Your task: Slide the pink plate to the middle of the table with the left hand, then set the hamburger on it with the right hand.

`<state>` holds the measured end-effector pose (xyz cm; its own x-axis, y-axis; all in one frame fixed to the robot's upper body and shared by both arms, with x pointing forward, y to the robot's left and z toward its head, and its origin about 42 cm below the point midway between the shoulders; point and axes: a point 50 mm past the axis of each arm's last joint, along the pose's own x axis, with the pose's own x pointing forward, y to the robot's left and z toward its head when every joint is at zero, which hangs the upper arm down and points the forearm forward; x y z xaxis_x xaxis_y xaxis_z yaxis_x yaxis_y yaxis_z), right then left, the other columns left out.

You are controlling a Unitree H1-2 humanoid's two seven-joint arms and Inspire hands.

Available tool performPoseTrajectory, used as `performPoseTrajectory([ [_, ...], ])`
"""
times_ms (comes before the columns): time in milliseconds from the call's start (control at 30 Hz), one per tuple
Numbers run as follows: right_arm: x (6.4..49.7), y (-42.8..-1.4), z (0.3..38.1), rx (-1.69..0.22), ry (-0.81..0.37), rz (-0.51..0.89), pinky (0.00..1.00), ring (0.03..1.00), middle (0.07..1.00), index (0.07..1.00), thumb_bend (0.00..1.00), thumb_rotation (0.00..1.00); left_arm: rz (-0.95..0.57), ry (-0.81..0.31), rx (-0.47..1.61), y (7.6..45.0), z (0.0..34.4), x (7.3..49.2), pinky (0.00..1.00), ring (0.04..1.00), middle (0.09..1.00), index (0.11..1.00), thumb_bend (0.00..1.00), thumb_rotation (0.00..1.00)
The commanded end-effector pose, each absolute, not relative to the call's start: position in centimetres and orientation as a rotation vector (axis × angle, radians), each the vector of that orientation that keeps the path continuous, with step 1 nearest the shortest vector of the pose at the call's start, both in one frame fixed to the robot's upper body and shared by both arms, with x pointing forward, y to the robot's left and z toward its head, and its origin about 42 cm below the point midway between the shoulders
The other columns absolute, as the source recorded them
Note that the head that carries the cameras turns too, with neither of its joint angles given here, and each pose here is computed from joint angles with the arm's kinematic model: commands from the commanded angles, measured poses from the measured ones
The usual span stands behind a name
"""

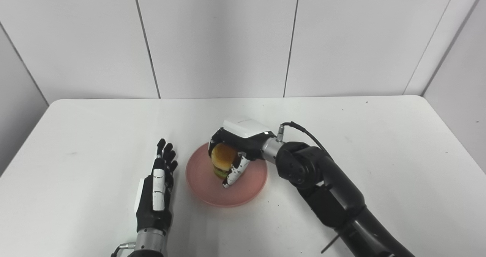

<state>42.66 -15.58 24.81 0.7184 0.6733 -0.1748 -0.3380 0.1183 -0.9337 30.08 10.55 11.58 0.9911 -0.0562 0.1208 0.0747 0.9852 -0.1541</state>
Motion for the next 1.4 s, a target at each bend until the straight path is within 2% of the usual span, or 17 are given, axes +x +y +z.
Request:
performPoseTrajectory([
  [0,42.3,-15.8,26.9,-1.248,-0.417,0.771,0.68,0.819,0.844,0.834,0.75,0.49,-0.076,-0.024,-0.174,9.6,9.2,28.4,1.0,1.0,1.0,1.0,0.8,1.0],
  [100,42.0,-16.2,26.7,-1.254,-0.418,0.81,0.79,0.89,0.91,0.895,0.76,0.57,-0.071,-0.03,-0.173,9.5,9.2,28.4,1.0,1.0,1.0,1.0,0.78,1.0],
  [133,41.9,-16.4,26.6,-1.259,-0.417,0.817,0.86,0.93,0.948,0.916,0.77,0.62,-0.069,-0.03,-0.169,9.5,9.2,28.5,1.0,1.0,1.0,1.0,0.78,1.0],
  [200,41.7,-16.6,26.5,-1.277,-0.415,0.824,0.95,0.98,0.99,0.943,0.79,0.68,-0.068,-0.031,-0.163,9.5,9.1,28.5,1.0,1.0,1.0,1.0,0.78,1.0],
  [300,41.3,-16.6,26.6,-1.293,-0.41,0.817,0.99,0.997,0.999,0.957,0.79,0.71,-0.066,-0.038,-0.172,9.5,8.9,28.6,1.0,1.0,1.0,1.0,0.77,1.0],
  [433,40.9,-16.8,26.5,-1.313,-0.418,0.813,1.0,1.0,1.0,0.985,0.81,0.83,-0.075,-0.028,-0.174,9.5,9.0,28.5,1.0,1.0,1.0,1.0,0.78,1.0],
  [500,40.8,-16.9,26.4,-1.32,-0.415,0.814,1.0,1.0,1.0,0.996,0.82,0.86,-0.074,-0.028,-0.176,9.6,9.1,28.5,1.0,1.0,1.0,1.0,0.77,1.0],
  [567,40.5,-17.2,26.2,-1.288,-0.444,0.777,1.0,1.0,1.0,0.995,0.83,0.84,-0.063,-0.04,-0.176,9.6,9.1,28.6,1.0,1.0,1.0,1.0,0.77,1.0],
  [667,39.9,-17.6,26.0,-1.175,-0.494,0.699,1.0,1.0,1.0,0.999,0.82,0.81,-0.066,-0.046,-0.17,9.8,9.0,28.6,1.0,1.0,1.0,1.0,0.77,1.0],
  [767,38.3,-18.4,24.8,-0.855,-0.529,0.522,0.99,1.0,1.0,1.0,0.79,0.8,-0.069,-0.036,-0.166,9.9,9.3,28.6,1.0,1.0,1.0,1.0,0.76,1.0],
  [833,37.4,-19.0,23.4,-0.686,-0.527,0.431,0.96,1.0,1.0,1.0,0.77,0.84,-0.07,-0.036,-0.167,10.0,9.3,28.7,1.0,1.0,1.0,1.0,0.75,1.0],
  [900,36.2,-19.5,21.8,-0.561,-0.527,0.34,0.99,1.0,1.0,1.0,0.75,0.96,-0.069,-0.037,-0.174,10.1,9.3,28.8,1.0,1.0,1.0,1.0,0.76,1.0],
  [933,35.8,-19.6,21.2,-0.516,-0.529,0.306,1.0,1.0,1.0,1.0,0.72,0.99,-0.066,-0.038,-0.18,10.1,9.4,28.8,1.0,1.0,1.0,1.0,0.76,1.0],
  [1000,35.4,-19.7,20.1,-0.42,-0.519,0.268,1.0,1.0,1.0,1.0,0.71,1.0,-0.062,-0.043,-0.186,10.2,9.4,28.8,1.0,1.0,1.0,1.0,0.76,1.0],
  [1100,35.1,-19.9,18.7,-0.268,-0.5,0.235,1.0,1.0,1.0,1.0,0.75,1.0,-0.059,-0.045,-0.201,10.3,9.4,28.9,1.0,1.0,1.0,1.0,0.76,1.0],
  [1233,34.7,-19.9,17.6,-0.153,-0.483,0.211,1.0,1.0,1.0,1.0,0.73,0.99,-0.067,-0.025,-0.213,10.5,9.5,28.9,1.0,1.0,1.0,1.0,0.78,1.0],
  [1367,33.2,-19.8,17.5,-0.172,-0.448,0.187,1.0,1.0,1.0,1.0,0.69,0.98,-0.074,-0.035,-0.193,10.8,9.6,28.8,1.0,1.0,1.0,1.0,0.78,1.0],
])
